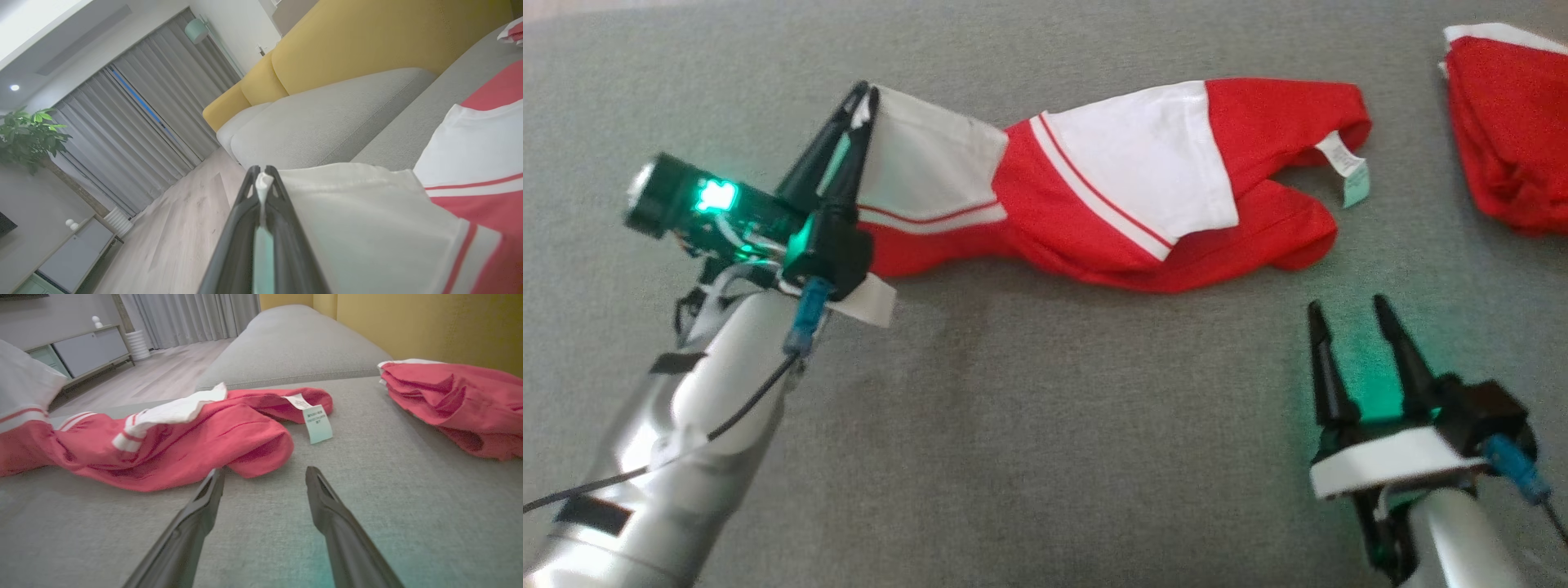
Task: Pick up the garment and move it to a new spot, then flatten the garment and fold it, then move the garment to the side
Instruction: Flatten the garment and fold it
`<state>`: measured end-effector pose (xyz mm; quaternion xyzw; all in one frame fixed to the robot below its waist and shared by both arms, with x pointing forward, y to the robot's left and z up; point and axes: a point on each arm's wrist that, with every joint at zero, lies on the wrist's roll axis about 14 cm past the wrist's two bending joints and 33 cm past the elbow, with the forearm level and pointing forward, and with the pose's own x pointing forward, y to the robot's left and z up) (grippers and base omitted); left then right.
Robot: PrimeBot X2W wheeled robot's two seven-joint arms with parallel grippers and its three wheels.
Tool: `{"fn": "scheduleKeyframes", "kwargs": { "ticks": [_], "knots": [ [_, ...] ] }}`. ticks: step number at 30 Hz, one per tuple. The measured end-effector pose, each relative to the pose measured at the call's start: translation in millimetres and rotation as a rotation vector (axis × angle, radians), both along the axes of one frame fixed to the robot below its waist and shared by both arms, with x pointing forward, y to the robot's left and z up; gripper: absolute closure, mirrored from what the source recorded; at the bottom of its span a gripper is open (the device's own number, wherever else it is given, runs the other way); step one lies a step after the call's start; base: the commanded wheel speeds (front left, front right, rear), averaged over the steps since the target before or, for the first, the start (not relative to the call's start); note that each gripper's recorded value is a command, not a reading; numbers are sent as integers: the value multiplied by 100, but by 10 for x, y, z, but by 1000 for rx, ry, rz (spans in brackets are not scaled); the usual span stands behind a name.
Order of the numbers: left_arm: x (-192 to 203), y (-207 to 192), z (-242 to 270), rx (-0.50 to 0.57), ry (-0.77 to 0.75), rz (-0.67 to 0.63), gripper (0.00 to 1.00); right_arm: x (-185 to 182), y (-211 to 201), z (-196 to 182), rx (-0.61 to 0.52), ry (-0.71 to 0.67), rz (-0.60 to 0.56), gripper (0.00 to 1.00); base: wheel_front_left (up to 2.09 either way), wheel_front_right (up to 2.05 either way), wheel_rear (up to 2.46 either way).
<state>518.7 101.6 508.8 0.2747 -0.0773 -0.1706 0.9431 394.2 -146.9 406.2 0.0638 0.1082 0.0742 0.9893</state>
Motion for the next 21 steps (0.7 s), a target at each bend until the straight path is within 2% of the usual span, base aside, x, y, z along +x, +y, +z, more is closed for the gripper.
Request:
{"fn": "scheduleKeyframes", "kwargs": {
  "ticks": [9, 14, 21],
  "knots": [
    [25, 455, 188, 19, -71, 89, 100, 466, -257, -67, -6, 5, -89, 0, 0, 0, 0],
    [9, 724, 172, 48, -72, 148, 100, 585, -163, -175, -17, 41, -59, 0, 0, 0, 0],
    [-64, 925, 105, 67, -56, 196, 100, 509, 96, -389, 12, 114, 9, 0, 0, 0, 0]
  ]
}}
